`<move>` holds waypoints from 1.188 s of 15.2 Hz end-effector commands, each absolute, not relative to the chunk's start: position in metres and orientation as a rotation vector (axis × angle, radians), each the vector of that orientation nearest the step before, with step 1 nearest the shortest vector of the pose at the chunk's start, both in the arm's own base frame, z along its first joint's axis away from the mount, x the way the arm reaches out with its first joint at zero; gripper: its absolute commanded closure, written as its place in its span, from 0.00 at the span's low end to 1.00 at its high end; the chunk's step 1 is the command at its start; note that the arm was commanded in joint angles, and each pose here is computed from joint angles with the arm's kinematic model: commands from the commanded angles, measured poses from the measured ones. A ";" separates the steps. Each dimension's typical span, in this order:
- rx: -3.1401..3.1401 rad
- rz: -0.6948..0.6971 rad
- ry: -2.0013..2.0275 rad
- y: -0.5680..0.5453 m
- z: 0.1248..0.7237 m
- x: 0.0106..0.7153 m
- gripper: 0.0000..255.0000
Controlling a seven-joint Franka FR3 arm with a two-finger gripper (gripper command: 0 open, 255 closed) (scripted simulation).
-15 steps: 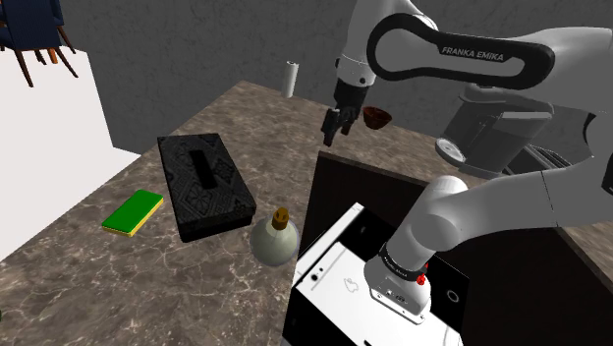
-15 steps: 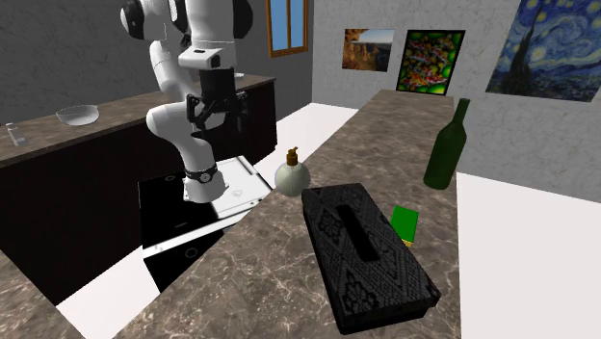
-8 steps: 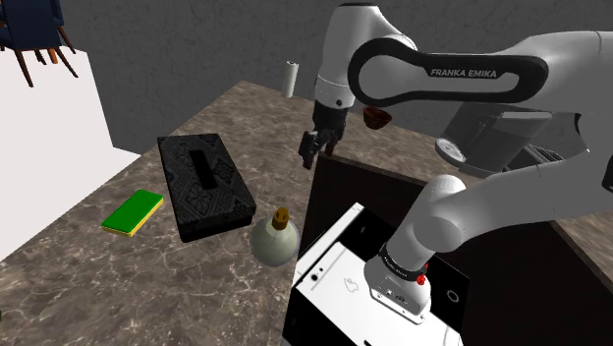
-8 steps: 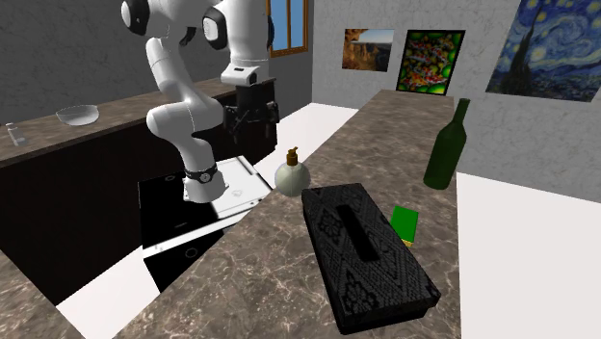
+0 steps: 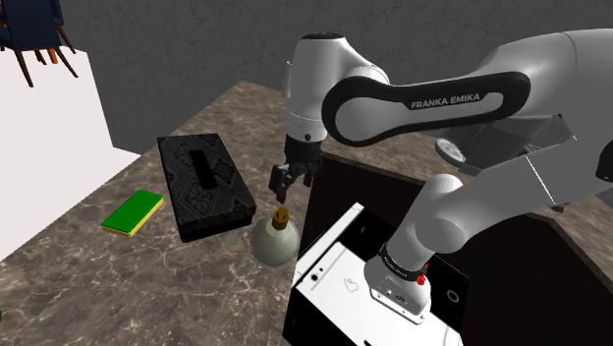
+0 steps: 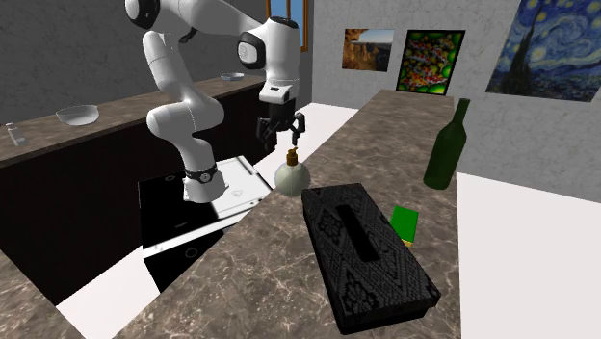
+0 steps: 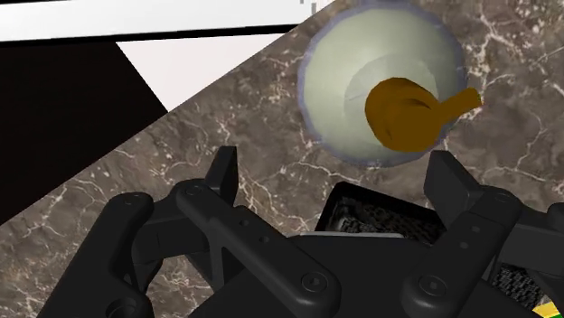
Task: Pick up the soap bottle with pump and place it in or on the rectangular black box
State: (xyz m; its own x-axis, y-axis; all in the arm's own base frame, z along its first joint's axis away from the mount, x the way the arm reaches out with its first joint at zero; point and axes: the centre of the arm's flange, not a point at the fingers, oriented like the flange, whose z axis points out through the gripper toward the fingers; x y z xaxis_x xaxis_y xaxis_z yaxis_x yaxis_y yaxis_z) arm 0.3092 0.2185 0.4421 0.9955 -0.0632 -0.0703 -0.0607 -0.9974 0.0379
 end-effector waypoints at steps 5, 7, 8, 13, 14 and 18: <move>3.109 -0.131 -0.131 0.261 0.414 0.310 0.00; 3.109 -0.131 -0.131 0.261 0.403 0.309 0.00; 3.109 -0.131 -0.131 0.260 0.398 0.309 0.00; 3.109 -0.131 -0.131 0.260 0.384 0.307 0.00; 3.109 -0.131 -0.131 0.260 0.384 0.307 0.00; 3.109 -0.131 -0.131 0.260 0.384 0.307 0.00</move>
State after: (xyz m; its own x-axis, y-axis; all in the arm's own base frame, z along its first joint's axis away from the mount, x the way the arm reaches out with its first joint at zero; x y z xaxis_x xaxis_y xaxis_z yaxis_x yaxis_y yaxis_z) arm 0.3074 0.2601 0.3843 0.9929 -0.0850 -0.0828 -0.0828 -0.9961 0.0303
